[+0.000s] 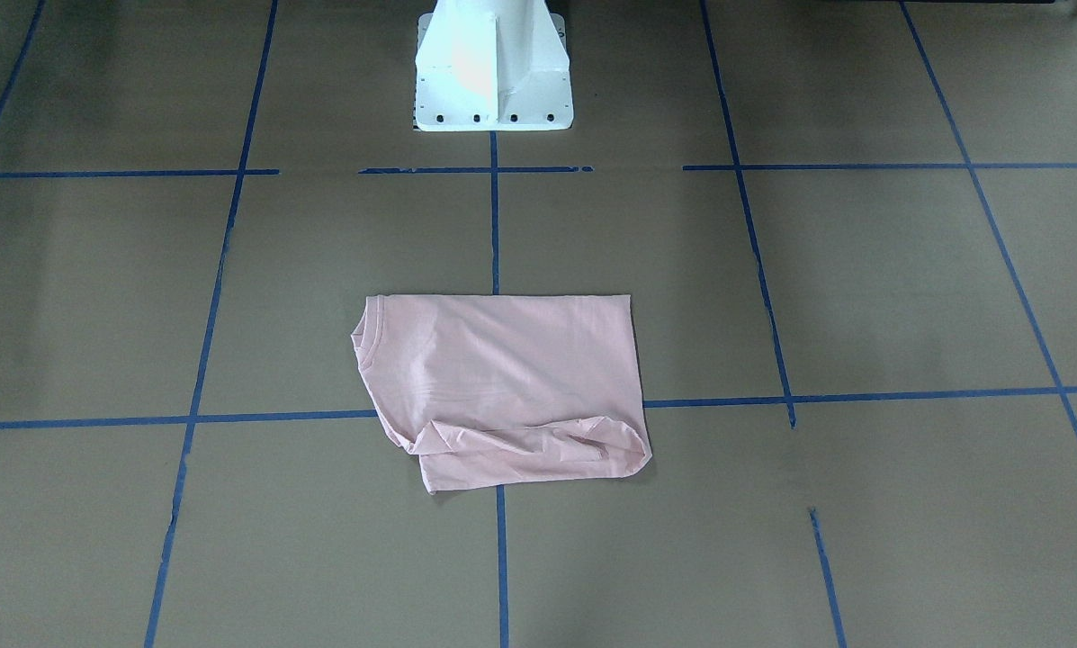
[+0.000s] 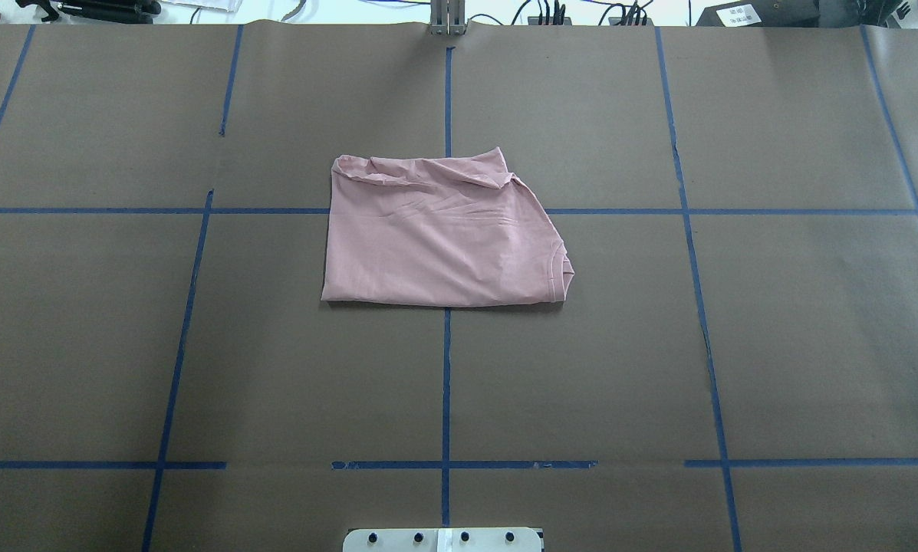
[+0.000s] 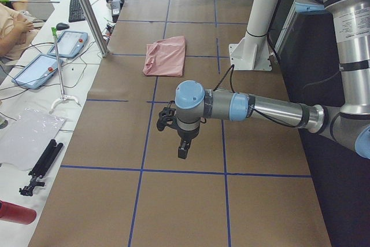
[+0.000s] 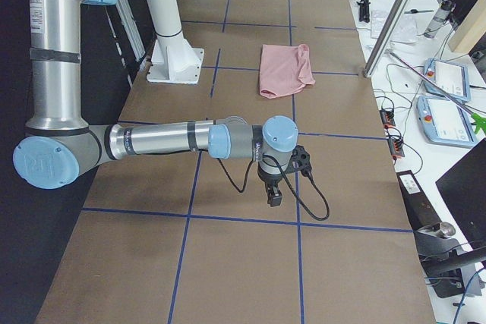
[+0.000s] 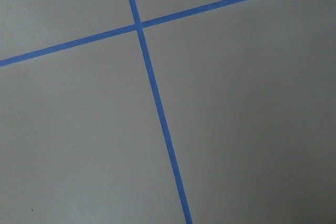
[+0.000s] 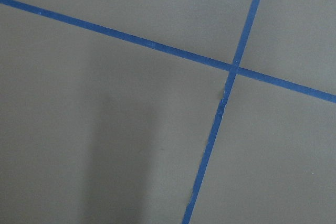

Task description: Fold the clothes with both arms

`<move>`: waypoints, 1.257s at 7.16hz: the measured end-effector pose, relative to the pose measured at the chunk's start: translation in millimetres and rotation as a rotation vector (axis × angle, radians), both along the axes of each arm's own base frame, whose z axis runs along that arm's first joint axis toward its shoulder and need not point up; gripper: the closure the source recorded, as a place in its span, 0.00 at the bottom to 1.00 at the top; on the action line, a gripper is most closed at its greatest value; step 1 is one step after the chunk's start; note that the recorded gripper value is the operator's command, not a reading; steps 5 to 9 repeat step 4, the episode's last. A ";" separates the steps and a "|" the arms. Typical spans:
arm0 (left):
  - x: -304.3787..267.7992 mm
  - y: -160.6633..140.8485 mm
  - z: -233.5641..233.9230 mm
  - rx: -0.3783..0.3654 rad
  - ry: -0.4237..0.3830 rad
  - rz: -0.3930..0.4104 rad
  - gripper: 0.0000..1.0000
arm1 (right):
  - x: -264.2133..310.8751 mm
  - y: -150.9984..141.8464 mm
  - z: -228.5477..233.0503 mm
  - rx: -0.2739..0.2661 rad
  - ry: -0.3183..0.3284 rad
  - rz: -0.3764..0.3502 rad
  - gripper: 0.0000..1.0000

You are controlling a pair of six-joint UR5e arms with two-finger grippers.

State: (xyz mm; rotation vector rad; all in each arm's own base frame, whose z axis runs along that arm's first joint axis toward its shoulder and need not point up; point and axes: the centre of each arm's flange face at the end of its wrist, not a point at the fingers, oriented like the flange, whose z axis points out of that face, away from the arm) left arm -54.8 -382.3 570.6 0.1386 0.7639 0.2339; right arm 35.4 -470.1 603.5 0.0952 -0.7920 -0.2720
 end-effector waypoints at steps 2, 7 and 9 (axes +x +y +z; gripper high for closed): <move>2.0 -4.6 -11.5 0.015 0.040 0.000 0.00 | -0.2 -0.2 -0.2 -0.002 0.005 0.003 0.00; -4.0 -16.2 3.3 -0.015 0.094 -0.021 0.00 | -0.5 0.0 -0.4 -0.004 0.002 0.004 0.00; -4.0 -16.2 3.3 -0.015 0.094 -0.021 0.00 | -0.5 0.0 -0.4 -0.004 0.002 0.004 0.00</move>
